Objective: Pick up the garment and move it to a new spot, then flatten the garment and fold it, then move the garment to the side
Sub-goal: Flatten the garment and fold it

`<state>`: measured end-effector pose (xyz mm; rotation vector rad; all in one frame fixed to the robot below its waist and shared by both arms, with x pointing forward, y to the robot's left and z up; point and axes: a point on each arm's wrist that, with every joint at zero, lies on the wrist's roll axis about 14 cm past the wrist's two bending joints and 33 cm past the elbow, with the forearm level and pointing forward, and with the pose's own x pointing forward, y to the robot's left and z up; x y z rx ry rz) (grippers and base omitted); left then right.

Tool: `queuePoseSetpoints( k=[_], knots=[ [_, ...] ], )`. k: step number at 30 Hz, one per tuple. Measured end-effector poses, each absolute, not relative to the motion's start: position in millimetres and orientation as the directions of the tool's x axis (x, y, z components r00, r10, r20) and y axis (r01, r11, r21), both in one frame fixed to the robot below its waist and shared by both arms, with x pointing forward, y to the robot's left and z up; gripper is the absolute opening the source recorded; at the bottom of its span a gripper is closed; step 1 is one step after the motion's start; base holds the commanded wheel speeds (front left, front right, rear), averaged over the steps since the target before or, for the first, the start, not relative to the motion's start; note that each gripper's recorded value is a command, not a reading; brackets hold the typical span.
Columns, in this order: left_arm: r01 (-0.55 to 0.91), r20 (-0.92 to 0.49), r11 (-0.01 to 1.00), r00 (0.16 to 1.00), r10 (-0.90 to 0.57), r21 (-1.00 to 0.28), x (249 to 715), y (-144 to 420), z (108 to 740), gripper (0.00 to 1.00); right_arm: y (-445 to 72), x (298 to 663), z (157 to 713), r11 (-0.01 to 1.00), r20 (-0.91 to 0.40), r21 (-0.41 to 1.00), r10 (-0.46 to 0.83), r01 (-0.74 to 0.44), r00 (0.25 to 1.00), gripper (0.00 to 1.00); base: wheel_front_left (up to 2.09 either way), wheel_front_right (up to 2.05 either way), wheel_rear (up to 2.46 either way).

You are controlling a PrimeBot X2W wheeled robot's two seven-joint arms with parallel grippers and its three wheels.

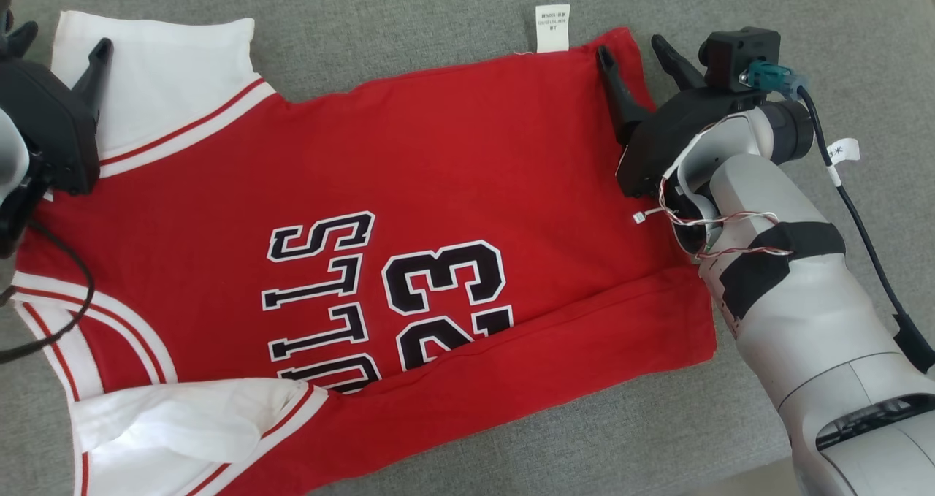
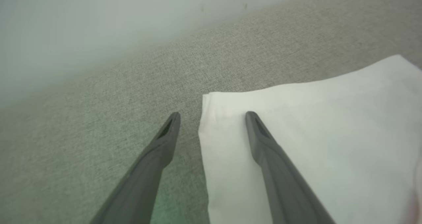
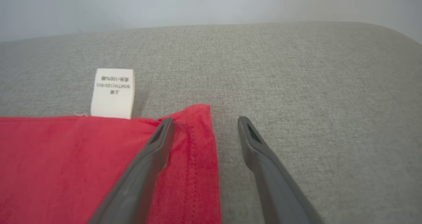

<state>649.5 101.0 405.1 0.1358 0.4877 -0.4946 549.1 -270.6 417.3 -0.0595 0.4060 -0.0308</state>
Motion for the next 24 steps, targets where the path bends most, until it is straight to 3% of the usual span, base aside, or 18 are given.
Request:
queuePoseSetpoints(
  k=[7,8,9,10,11,15,24],
  knots=[
    [0.479,-0.504,0.877,0.752,-0.426,-0.027,653.6,96.7,390.1,1.0,-268.7,554.4,410.8,0.997,-0.405,-0.076,-0.035,0.004,0.914,1.0,0.0,0.0,0.0],
    [0.479,-0.509,0.878,0.749,-0.424,-0.028,653.7,96.8,388.2,1.0,-267.8,556.1,411.7,0.997,-0.4,-0.076,-0.032,0.002,0.916,0.78,0.0,0.0,0.0],
    [0.484,-0.527,0.875,0.737,-0.423,-0.026,651.9,96.4,383.5,0.69,-263.0,558.1,411.6,0.997,-0.397,-0.079,-0.02,-0.012,0.918,0.09,0.0,0.0,0.0],
    [0.486,-0.528,0.874,0.735,-0.426,-0.029,651.9,95.6,383.5,0.29,-261.0,559.5,412.7,0.997,-0.39,-0.078,-0.015,-0.017,0.921,0.0,0.0,0.0,0.0],
    [0.484,-0.523,0.874,0.736,-0.43,-0.039,652.1,94.7,384.0,0.0,-259.7,560.8,413.4,0.997,-0.388,-0.079,-0.011,-0.021,0.922,0.0,0.0,0.0,0.0],
    [0.495,-0.493,0.868,0.744,-0.451,-0.046,650.3,90.3,389.7,0.0,-260.5,563.7,417.2,0.996,-0.375,-0.086,-0.01,-0.023,0.927,0.0,0.0,0.0,0.0],
    [0.508,-0.26,0.859,0.824,-0.504,-0.054,643.2,85.4,451.7,0.0,-275.0,548.7,433.8,0.994,-0.321,-0.108,-0.029,-0.006,0.947,0.0,0.0,0.0,0.0]
  ],
)
